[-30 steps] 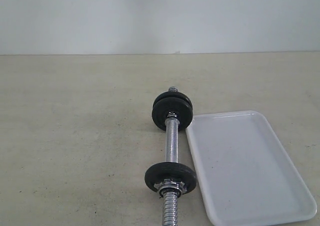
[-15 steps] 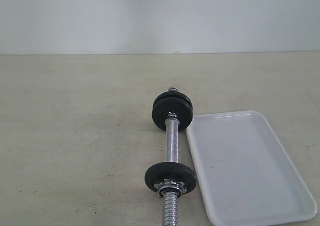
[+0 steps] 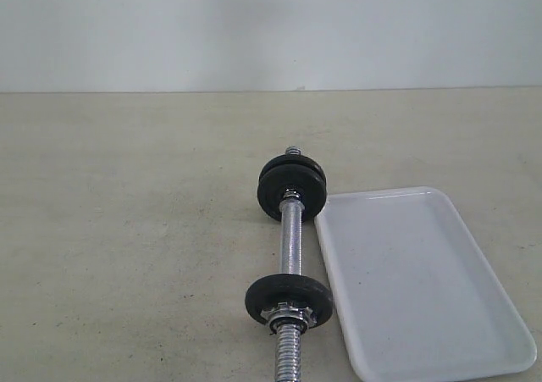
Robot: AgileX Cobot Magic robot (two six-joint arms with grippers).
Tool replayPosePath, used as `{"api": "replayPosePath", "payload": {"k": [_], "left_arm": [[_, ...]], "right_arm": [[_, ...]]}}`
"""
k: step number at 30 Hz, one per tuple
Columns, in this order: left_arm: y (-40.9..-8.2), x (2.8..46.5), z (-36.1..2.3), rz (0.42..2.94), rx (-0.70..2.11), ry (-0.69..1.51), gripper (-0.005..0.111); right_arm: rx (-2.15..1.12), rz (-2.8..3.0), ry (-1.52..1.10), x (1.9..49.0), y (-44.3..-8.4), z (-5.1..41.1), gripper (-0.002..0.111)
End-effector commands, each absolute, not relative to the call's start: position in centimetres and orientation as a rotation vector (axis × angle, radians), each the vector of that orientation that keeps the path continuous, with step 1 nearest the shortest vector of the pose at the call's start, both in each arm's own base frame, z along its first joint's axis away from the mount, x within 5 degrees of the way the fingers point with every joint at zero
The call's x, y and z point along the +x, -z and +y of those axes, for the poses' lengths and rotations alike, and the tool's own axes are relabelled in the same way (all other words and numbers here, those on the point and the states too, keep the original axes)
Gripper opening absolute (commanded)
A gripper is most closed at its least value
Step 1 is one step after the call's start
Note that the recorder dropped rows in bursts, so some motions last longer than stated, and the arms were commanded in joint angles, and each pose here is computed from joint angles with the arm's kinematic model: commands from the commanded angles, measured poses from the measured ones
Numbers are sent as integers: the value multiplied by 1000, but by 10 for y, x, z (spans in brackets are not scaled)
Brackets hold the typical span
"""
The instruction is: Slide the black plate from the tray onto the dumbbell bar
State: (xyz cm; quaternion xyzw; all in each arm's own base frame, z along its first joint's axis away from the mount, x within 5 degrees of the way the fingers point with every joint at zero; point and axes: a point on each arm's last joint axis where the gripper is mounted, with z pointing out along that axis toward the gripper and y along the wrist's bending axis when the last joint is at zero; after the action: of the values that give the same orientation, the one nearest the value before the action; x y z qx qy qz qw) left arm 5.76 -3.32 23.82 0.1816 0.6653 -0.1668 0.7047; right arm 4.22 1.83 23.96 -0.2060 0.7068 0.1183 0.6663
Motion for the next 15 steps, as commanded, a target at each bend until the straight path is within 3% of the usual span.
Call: {"api": "replayPosePath", "payload": {"k": [1,15], "left_arm": [[-237,57,-33,1481,394,382,4],[-237,58,-32,1483,389,377,4]], "right_arm": [[-442,1518,-291,42,-245,19,0],[-424,1437,-315,41,-252,20,0]]}}
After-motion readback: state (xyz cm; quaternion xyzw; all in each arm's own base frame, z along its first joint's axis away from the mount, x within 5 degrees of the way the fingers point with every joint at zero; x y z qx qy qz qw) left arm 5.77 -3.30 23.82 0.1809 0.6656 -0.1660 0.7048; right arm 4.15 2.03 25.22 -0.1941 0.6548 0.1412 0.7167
